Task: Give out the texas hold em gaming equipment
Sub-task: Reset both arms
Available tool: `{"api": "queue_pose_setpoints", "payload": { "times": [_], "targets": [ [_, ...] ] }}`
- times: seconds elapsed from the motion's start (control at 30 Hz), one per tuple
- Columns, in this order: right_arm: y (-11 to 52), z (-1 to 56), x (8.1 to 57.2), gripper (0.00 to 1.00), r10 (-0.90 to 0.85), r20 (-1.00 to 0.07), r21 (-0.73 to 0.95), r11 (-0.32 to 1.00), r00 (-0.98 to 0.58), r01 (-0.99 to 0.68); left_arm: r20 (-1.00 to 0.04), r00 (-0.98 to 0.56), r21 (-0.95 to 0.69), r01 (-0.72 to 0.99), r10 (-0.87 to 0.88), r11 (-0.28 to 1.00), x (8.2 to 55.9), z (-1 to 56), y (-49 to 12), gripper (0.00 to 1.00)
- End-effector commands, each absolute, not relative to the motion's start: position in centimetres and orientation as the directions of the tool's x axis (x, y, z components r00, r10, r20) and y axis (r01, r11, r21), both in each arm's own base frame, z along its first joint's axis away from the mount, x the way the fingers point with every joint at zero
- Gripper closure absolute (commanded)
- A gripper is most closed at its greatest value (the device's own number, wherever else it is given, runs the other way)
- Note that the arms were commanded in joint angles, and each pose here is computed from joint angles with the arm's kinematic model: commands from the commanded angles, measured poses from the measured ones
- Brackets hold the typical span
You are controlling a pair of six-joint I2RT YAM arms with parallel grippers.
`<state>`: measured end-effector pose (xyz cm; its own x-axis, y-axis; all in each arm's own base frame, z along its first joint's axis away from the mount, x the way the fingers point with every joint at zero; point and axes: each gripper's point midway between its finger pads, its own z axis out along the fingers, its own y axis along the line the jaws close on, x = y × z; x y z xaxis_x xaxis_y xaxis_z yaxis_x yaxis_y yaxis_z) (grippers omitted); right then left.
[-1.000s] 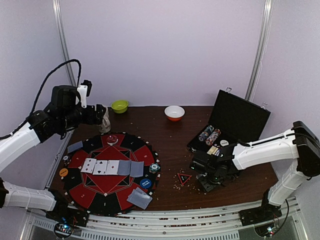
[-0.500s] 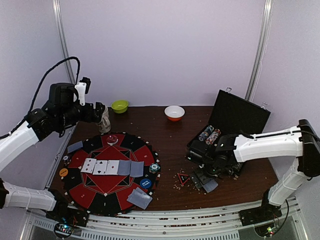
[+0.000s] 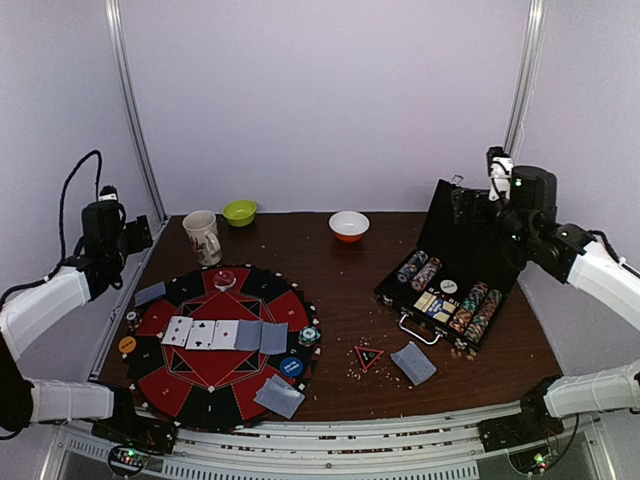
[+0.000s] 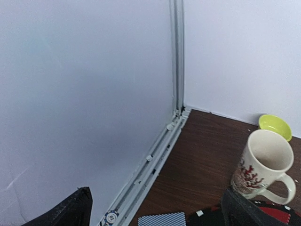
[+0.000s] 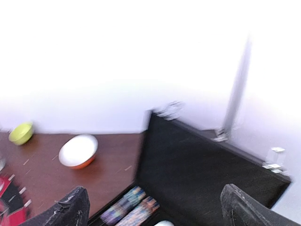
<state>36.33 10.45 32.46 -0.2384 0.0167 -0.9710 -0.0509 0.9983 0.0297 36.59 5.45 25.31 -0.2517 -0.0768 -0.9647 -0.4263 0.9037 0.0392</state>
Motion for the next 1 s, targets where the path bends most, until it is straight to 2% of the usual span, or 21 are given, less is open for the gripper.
{"api": "queue_pose_setpoints", "payload": {
  "times": [0.0, 0.2, 0.47, 0.7, 0.73, 0.9, 0.97],
  "targets": [
    [4.2, 32.7, 37.0, 0.0, 0.038, -0.999, 0.038, 0.997, -0.001, 0.066, -0.999, 0.003, -0.034, -0.561, -0.04, 0.827, 34.7, 26.4, 8.2, 0.02],
    [-1.0, 25.2, 35.0, 0.0, 0.073, -0.995, 0.085, 0.98, 0.07, 0.182, -0.998, 0.048, -0.005, -0.56, 0.027, 0.828, 32.9, 22.6, 8.3, 0.02],
    [-3.4, 16.0, 33.5, 0.0, 0.067, -0.998, 0.067, 0.954, 0.012, 0.292, -0.999, 0.039, 0.018, -0.407, 0.037, 0.913, 33.1, 18.5, 5.7, 0.02],
    [-1.2, 14.7, 34.9, 0.0, 0.047, -0.998, 0.051, 0.986, 0.029, 0.161, -0.983, 0.159, 0.046, -0.249, 0.088, 0.967, 32.0, 18.1, 2.9, 0.02],
    [-0.9, 14.9, 34.8, 0.0, 0.046, -0.998, 0.053, 0.988, 0.049, 0.144, -0.987, 0.13, 0.059, -0.238, 0.092, 0.969, 32.4, 17.3, 2.7, 0.02],
    [0.1, 13.5, 37.2, 0.0, 0.027, -0.998, 0.02, 0.995, -0.062, 0.102, -0.994, -0.006, 0.11, -0.22, 0.112, 0.969, 36.5, 15.3, 2.2, 0.02],
    [-1.1, 13.1, 37.5, 0.0, 0.061, -0.994, 0.046, 0.985, -0.089, 0.167, -0.994, -0.014, 0.111, -0.226, 0.111, 0.968, 37.4, 15.6, 2.3, 0.02]
  ]
}}
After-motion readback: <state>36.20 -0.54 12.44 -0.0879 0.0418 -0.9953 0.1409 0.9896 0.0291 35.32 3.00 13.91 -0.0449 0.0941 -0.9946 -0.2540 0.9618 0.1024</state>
